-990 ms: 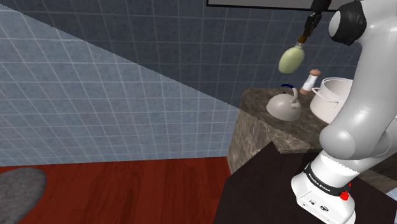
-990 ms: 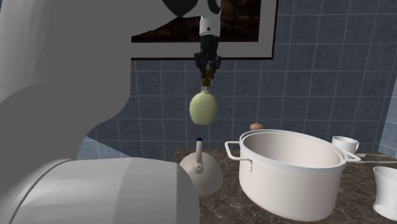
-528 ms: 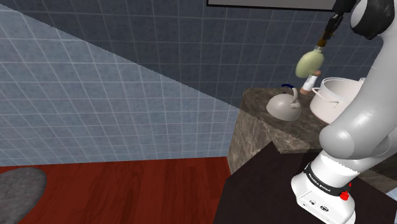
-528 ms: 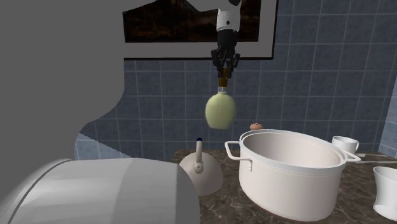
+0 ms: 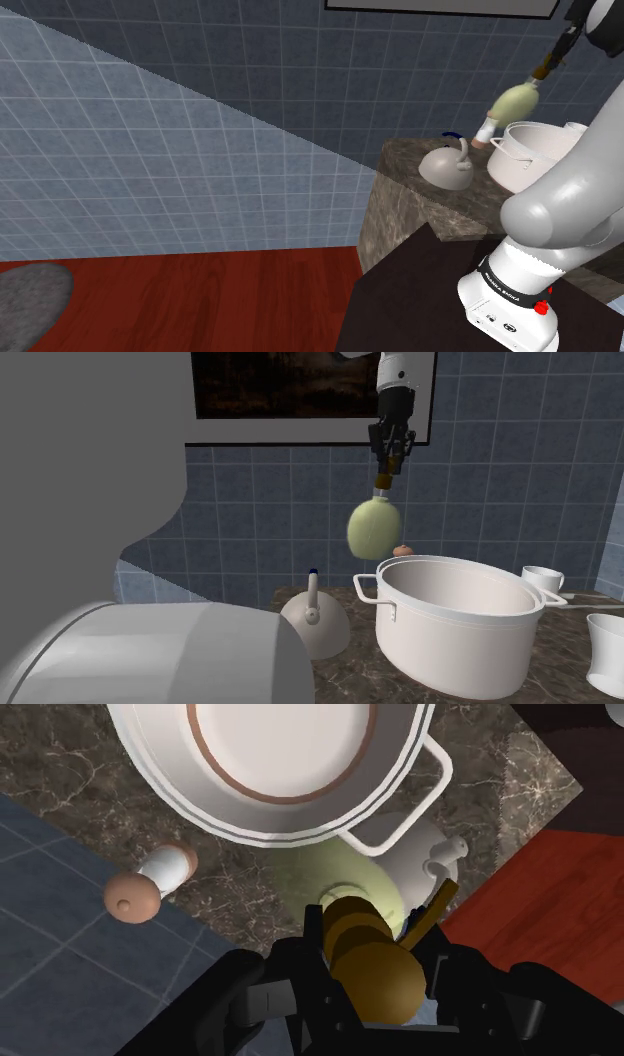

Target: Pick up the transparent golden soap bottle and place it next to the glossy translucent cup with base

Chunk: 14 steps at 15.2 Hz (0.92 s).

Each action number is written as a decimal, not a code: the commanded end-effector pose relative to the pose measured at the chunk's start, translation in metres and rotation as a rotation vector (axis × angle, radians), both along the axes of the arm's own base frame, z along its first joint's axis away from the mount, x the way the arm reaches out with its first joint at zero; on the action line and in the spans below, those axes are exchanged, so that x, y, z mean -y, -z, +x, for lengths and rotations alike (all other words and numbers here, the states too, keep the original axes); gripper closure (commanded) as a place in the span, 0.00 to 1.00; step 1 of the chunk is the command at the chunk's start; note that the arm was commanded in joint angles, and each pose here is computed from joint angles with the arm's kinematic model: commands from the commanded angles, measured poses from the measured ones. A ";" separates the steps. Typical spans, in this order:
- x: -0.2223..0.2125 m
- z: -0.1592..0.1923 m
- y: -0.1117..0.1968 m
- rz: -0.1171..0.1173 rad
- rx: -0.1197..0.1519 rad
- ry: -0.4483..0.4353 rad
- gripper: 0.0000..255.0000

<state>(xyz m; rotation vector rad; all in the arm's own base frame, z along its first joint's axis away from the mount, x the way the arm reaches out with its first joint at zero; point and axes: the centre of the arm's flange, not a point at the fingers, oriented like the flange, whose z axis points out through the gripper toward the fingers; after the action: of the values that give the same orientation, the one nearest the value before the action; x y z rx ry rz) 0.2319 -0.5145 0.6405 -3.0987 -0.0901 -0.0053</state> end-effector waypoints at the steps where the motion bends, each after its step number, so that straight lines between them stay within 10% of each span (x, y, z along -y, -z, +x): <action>1: 0.009 -0.028 0.003 0.001 -0.001 -0.001 1.00; 14: 0.051 -0.194 0.003 0.001 -0.001 -0.001 1.00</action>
<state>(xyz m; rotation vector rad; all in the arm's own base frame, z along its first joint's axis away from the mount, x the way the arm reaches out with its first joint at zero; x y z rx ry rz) 0.0503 -0.5633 0.6385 -3.0976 -0.0869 -0.0030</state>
